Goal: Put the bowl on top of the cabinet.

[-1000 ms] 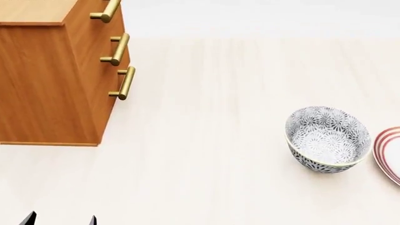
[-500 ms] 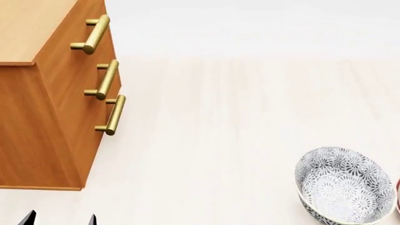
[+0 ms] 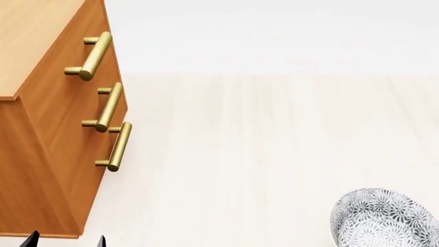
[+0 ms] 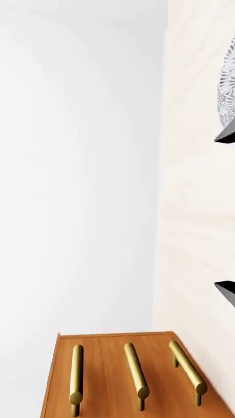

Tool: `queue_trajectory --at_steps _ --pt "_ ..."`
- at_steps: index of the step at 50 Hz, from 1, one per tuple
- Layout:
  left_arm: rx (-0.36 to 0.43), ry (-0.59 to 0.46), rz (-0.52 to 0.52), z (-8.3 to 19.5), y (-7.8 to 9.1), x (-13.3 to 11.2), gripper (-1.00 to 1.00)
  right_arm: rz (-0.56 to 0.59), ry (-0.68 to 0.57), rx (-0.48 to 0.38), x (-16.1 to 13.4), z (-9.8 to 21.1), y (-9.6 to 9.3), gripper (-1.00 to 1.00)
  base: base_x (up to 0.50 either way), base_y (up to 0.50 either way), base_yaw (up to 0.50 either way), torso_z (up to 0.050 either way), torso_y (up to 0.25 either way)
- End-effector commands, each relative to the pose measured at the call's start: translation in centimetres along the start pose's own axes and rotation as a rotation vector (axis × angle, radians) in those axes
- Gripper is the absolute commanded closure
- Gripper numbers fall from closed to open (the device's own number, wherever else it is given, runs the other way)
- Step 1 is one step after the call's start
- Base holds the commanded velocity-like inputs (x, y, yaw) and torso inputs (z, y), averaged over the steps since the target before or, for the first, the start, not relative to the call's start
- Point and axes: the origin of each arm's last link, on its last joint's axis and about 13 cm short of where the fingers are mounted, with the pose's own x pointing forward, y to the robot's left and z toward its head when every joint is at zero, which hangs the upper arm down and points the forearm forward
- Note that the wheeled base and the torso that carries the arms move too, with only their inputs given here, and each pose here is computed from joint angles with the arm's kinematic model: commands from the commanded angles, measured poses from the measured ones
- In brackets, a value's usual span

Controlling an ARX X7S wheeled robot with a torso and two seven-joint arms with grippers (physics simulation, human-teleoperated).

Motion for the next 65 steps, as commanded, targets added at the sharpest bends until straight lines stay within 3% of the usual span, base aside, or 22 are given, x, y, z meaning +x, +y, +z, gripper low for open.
queue_trajectory --at_steps 1,20,34,37,43,47,52,57,60,65 --pt "0.000 0.000 0.000 0.0 0.0 0.0 -1.00 -0.005 0.001 0.016 -0.1 0.0 0.0 -1.00 0.00 0.00 0.00 0.000 0.000" --pt "-0.001 0.000 -0.001 0.0 0.0 0.0 -1.00 0.004 0.008 0.018 -0.1 0.0 0.0 -1.00 0.17 0.00 0.00 0.000 0.000" --pt "-0.002 0.002 0.000 0.0 0.0 0.0 -1.00 0.021 0.059 -0.032 -0.2 0.1 0.4 -1.00 0.04 0.00 0.00 0.000 0.000" --pt "-0.002 0.003 0.001 -0.1 0.0 0.0 -1.00 -0.016 0.063 -0.049 -0.2 0.3 0.4 -1.00 0.00 0.00 0.00 0.000 0.000" --pt "-0.002 0.004 0.001 -0.1 0.0 0.0 -1.00 -0.248 0.111 -0.042 0.1 1.3 0.4 -1.00 0.00 0.00 0.00 0.000 0.000" --pt "-0.003 0.003 0.002 -0.1 0.1 0.0 -1.00 -0.252 0.095 -0.001 0.4 2.3 -0.1 -1.00 0.00 0.00 0.00 0.000 0.000" --pt "0.000 0.006 0.001 -0.2 0.0 0.1 -1.00 -0.141 0.089 0.119 0.4 2.8 -0.8 -1.00 0.00 0.00 0.00 0.000 0.000" --pt "0.001 0.009 -0.001 -0.3 0.0 0.2 -1.00 -0.125 0.076 0.149 0.4 2.9 -1.0 -1.00 0.00 0.00 0.00 0.000 0.000" --pt "-0.001 0.008 0.000 -0.2 0.0 0.2 -1.00 -0.039 0.082 0.189 0.4 2.8 -1.1 -1.00 0.00 0.00 0.00 0.000 0.000" --pt "0.000 0.008 0.000 -0.2 0.0 0.1 -1.00 -0.079 0.091 0.182 0.5 2.8 -1.5 -1.00 0.00 0.00 0.00 0.000 0.000"
